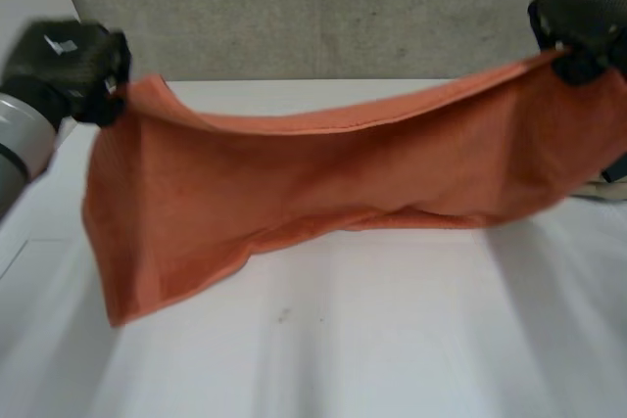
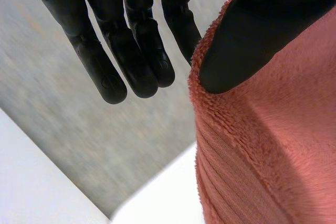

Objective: Fold the laundry.

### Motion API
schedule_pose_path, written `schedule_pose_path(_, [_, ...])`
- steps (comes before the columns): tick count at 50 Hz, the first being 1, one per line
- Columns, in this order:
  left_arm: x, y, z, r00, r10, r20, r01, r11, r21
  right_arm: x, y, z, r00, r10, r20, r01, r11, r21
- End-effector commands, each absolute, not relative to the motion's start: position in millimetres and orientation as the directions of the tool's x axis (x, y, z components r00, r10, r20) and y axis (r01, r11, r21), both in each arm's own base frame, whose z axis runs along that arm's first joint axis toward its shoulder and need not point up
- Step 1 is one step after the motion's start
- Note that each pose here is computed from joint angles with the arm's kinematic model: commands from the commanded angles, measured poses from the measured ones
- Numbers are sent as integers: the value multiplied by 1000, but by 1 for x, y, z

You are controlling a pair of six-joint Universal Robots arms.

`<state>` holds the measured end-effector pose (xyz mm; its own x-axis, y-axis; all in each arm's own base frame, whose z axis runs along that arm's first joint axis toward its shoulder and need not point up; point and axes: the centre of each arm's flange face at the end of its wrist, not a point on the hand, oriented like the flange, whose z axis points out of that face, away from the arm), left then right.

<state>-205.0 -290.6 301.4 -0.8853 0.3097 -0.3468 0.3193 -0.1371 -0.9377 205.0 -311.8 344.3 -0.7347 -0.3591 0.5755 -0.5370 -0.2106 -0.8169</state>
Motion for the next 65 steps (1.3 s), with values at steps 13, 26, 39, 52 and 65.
schedule_pose_path(13, [-255,-412,415,-960,155,-232,20,-790,-613,222,-411,412,-890,221,398,-428,-704,-566])
schedule_pose_path(26, [-234,-431,353,-977,151,-148,9,-670,-742,232,-406,355,-856,58,514,-437,-614,-657])
schedule_pose_path(39, [-238,-366,194,-892,382,-242,148,-259,-954,237,-391,185,-728,-375,574,-524,-237,-818])
schedule_pose_path(52, [-183,-257,175,-796,402,-453,546,153,-824,211,-315,182,-561,-583,587,-746,49,-664])
schedule_pose_path(65, [-172,-177,199,-661,549,-512,698,198,-688,174,-248,208,-273,-670,691,-932,6,-362])
